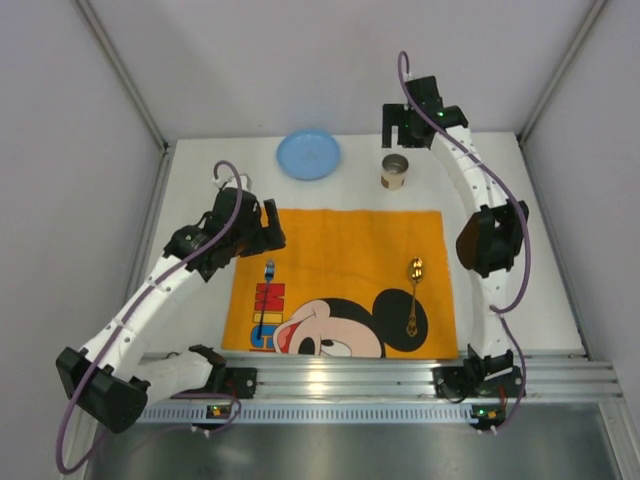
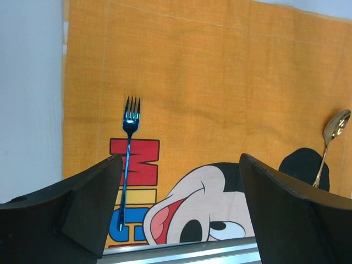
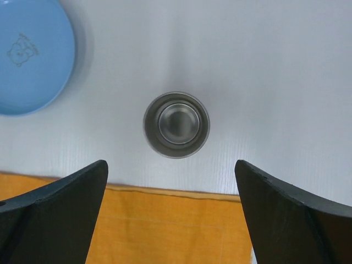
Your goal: Set the dinner table for one person
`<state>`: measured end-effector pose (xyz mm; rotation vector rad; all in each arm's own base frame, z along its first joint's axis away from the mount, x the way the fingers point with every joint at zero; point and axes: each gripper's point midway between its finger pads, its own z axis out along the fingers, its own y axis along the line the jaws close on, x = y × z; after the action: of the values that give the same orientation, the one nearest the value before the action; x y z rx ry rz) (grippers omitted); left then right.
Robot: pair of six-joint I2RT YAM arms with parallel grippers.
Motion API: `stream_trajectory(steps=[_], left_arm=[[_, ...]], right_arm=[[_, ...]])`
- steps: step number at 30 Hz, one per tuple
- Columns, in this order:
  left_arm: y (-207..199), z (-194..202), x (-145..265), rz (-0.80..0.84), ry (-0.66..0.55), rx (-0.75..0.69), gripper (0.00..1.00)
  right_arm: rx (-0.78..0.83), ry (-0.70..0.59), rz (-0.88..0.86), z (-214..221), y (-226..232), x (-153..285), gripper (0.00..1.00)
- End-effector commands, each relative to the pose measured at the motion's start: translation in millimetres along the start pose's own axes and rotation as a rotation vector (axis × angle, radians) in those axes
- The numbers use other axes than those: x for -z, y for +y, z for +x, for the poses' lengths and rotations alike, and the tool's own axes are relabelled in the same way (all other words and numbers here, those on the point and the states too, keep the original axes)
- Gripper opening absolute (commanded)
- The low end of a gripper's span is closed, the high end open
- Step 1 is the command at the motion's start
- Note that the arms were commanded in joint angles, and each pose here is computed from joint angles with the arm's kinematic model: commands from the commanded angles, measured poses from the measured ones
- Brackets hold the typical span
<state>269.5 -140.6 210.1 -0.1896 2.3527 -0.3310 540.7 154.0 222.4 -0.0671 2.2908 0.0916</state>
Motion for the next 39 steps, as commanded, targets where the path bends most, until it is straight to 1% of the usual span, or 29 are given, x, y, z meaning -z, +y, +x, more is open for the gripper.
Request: stream_trajectory(steps=[1,5,10,16,17,19,20,21,22,23,24,28,29,30,32,35,36,38,39], left_arm=[[6,-16,19,-0.027,-0.072,0.039,0.93],[16,-13,23,-0.066,-0.085,0.067,0.93],[22,-13,24,-0.093,-0.096,0.088,0.93],[29,-17,27,-0.135,-0.112,0.103,0.93],[29,-16,27,-0.139,-0.109,0.109,0.93],[29,-16,26,-0.143,-0.106,0.114,0.93],[29,-16,25,-0.144,-0.105,0.116,0.93],[29,-17,25,-0.147,-0.106,0.117,0.93],[29,-17,25,-0.147,-0.104,0.116,0.93],[28,-17,24,-0.149,-0.104,0.117,0.93],[28,-18,23,-0.15,-0.103,0.115,0.93],[25,-19,20,-0.143,-0.097,0.109,0.93],[24,-20,19,-0.14,-0.098,0.107,0.93],[22,-21,19,-0.136,-0.098,0.103,0.93],[20,-22,17,-0.126,-0.095,0.095,0.93],[17,-21,15,-0.112,-0.086,0.085,0.93],[15,-21,15,-0.105,-0.088,0.086,0.93],[13,-19,12,-0.092,-0.077,0.075,0.93],[13,-18,11,-0.087,-0.076,0.073,0.93]], right_arm=[[-0.077,-0.039,0.053,-21,-24,0,1.0],[-0.091,-0.01,0.057,-12,-34,-24,1.0],[-0.092,0.081,0.092,21,-52,-60,1.0],[-0.104,0.162,0.074,54,-51,-92,0.91],[-0.107,0.165,0.073,56,-50,-94,0.81],[-0.112,0.18,0.069,62,-50,-101,0.7],[-0.116,0.183,0.07,63,-50,-102,0.57],[-0.119,0.185,0.067,64,-50,-103,0.51],[-0.121,0.182,0.067,63,-50,-103,0.46],[-0.12,0.181,0.066,63,-49,-103,0.38],[-0.122,0.18,0.06,62,-49,-103,0.33],[-0.129,0.173,0.052,60,-51,-104,0.15],[-0.133,0.172,0.049,59,-52,-103,0.07],[-0.136,0.16,0.046,53,-51,-99,0.01],[-0.141,0.129,0.022,40,-47,-91,0.0],[-0.162,0.021,-0.043,-4,-35,-59,0.0],[-0.167,-0.044,-0.061,-28,-33,-34,0.0],[-0.17,-0.121,-0.106,-53,-24,-7,0.0],[-0.175,-0.181,-0.125,-73,-22,21,0.0]])
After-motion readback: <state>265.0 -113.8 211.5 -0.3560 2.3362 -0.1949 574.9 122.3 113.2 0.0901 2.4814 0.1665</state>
